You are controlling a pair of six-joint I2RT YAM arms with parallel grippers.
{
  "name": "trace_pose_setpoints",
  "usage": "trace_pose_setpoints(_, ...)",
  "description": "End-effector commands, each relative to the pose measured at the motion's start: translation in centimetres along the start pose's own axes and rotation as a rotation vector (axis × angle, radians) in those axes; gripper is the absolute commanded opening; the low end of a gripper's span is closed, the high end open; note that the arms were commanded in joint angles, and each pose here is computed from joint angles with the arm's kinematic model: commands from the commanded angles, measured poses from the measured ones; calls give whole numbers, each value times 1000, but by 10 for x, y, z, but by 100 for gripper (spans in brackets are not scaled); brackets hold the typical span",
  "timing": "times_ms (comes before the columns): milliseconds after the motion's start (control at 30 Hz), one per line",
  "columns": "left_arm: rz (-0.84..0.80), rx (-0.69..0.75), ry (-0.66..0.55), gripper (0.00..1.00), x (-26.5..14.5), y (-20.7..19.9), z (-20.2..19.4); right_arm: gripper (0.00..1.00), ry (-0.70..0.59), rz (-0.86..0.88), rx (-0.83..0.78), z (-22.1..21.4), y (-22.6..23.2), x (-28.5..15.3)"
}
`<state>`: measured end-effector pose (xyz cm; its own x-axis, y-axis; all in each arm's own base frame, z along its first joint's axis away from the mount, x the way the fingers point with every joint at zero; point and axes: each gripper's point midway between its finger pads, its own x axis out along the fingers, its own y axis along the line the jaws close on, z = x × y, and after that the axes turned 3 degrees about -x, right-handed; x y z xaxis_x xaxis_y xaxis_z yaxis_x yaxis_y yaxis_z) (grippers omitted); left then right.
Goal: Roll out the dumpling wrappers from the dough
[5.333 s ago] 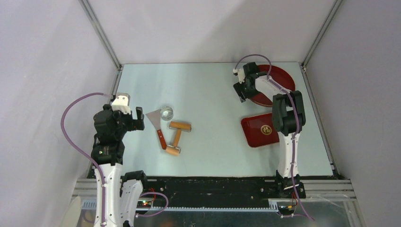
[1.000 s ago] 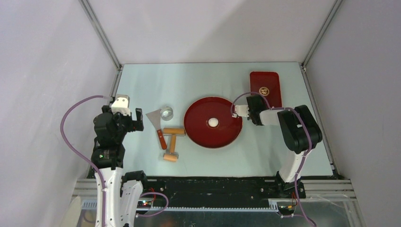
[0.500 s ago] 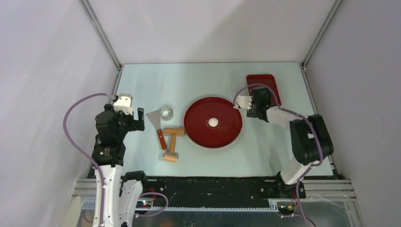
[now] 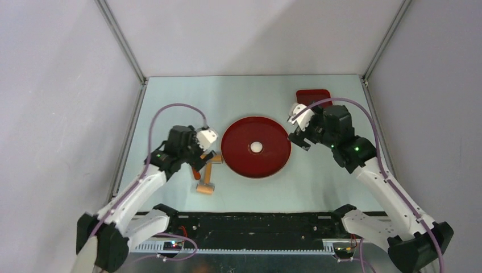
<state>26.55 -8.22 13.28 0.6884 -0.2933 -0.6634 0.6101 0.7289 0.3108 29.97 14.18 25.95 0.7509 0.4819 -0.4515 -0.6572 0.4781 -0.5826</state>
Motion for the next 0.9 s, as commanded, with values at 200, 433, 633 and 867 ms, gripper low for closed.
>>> trace_pose_setpoints(200,-113,346,164,98,64,-24,-32,94,53,143,197,-43,43,15)
trace_pose_setpoints(433,-173,446,237,98,84,-27,-46,93,42,173,215,-44,51,16)
trace_pose_setpoints(633,-196,472,247,95,93,-27,-44,93,28,155,214,-44,48,14)
trace_pose_setpoints(867,-247,484,207,75,94,-36,-39,92,27,154,209,-44,48,15)
